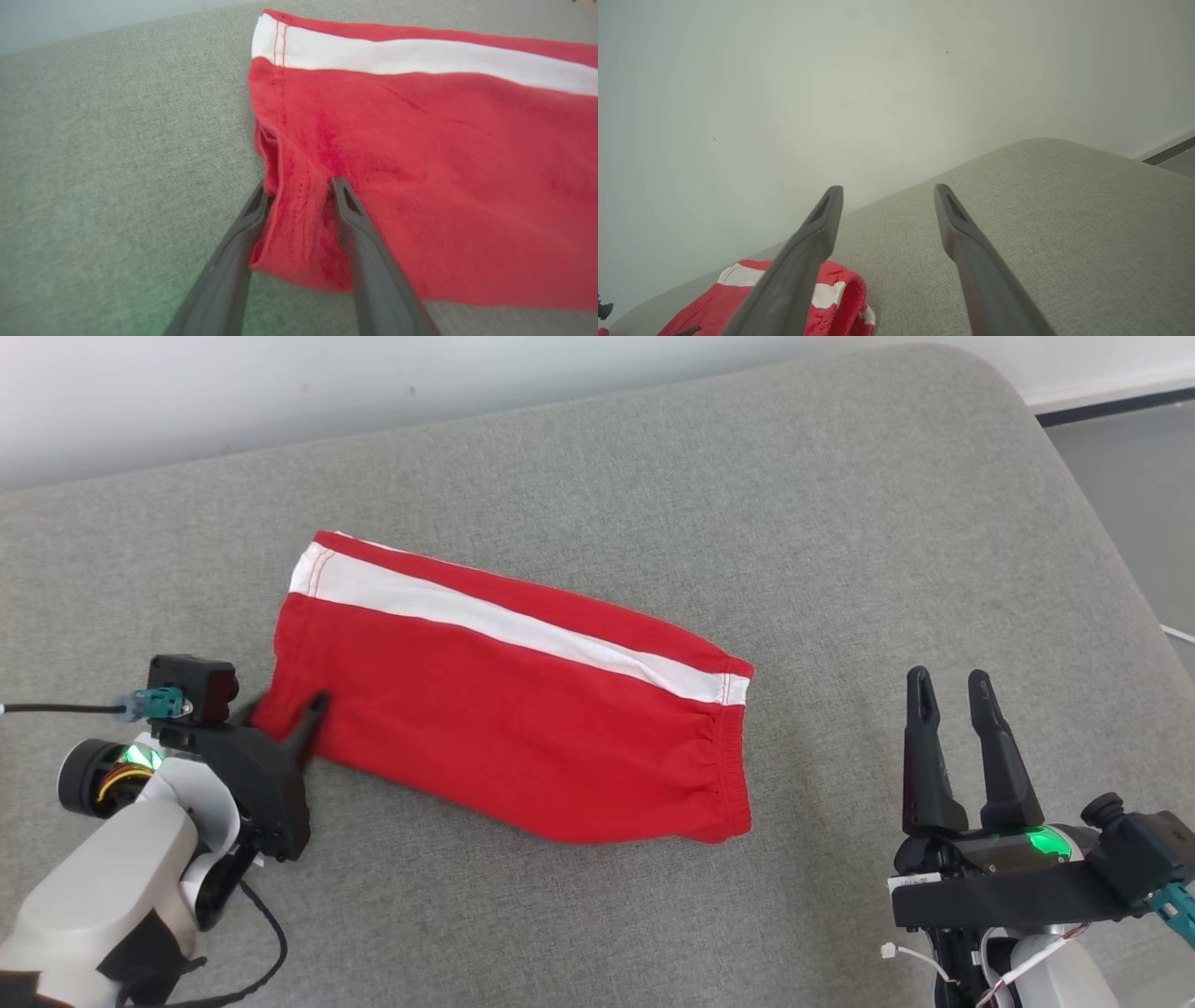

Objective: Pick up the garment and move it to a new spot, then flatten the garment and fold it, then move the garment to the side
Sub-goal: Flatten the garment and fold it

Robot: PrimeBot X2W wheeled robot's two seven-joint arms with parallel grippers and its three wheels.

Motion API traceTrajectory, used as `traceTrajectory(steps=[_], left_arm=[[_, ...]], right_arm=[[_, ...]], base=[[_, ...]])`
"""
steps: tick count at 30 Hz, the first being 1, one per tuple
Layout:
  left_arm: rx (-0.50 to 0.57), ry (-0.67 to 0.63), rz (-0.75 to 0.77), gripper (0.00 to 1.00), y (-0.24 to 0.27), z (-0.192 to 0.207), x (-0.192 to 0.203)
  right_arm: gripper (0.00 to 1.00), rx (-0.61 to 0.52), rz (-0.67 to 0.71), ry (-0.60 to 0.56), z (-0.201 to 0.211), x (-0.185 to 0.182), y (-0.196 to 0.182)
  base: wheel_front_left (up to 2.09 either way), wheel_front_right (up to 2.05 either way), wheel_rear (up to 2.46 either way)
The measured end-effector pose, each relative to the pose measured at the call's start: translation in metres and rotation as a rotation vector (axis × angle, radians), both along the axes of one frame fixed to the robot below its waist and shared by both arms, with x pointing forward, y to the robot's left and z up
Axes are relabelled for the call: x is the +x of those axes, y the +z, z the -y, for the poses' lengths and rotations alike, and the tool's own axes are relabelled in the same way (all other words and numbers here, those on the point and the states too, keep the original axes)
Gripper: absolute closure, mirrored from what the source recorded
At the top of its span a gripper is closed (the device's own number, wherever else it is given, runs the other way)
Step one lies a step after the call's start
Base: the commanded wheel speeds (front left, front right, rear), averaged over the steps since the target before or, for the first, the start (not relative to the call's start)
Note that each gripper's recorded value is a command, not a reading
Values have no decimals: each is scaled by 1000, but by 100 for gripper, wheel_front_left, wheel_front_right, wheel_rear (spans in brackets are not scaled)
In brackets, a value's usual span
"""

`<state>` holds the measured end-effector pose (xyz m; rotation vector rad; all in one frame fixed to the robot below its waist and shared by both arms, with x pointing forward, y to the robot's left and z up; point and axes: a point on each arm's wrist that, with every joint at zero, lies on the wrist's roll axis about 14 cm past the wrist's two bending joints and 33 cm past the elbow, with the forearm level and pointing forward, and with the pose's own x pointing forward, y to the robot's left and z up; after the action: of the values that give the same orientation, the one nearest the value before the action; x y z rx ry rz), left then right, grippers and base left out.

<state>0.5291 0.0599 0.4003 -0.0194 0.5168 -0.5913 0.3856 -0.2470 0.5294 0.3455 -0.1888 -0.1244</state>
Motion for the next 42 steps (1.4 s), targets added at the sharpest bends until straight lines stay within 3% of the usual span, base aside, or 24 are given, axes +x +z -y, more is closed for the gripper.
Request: traceTrajectory(steps=[12,23,42], left_arm=[[-111,88,57,100,28,-5,-12],[-181,180,44,100,23,-19,-62],[-274,338,-7,100,10,-36,-132]], right_arm=[[0,4,17,27,-7,-8,6],[0,32,2,45,-14,-18,-1],[0,-103,-74,126,-44,-26,-22]], base=[[0,0,0],[0,0,0],[0,0,0]])
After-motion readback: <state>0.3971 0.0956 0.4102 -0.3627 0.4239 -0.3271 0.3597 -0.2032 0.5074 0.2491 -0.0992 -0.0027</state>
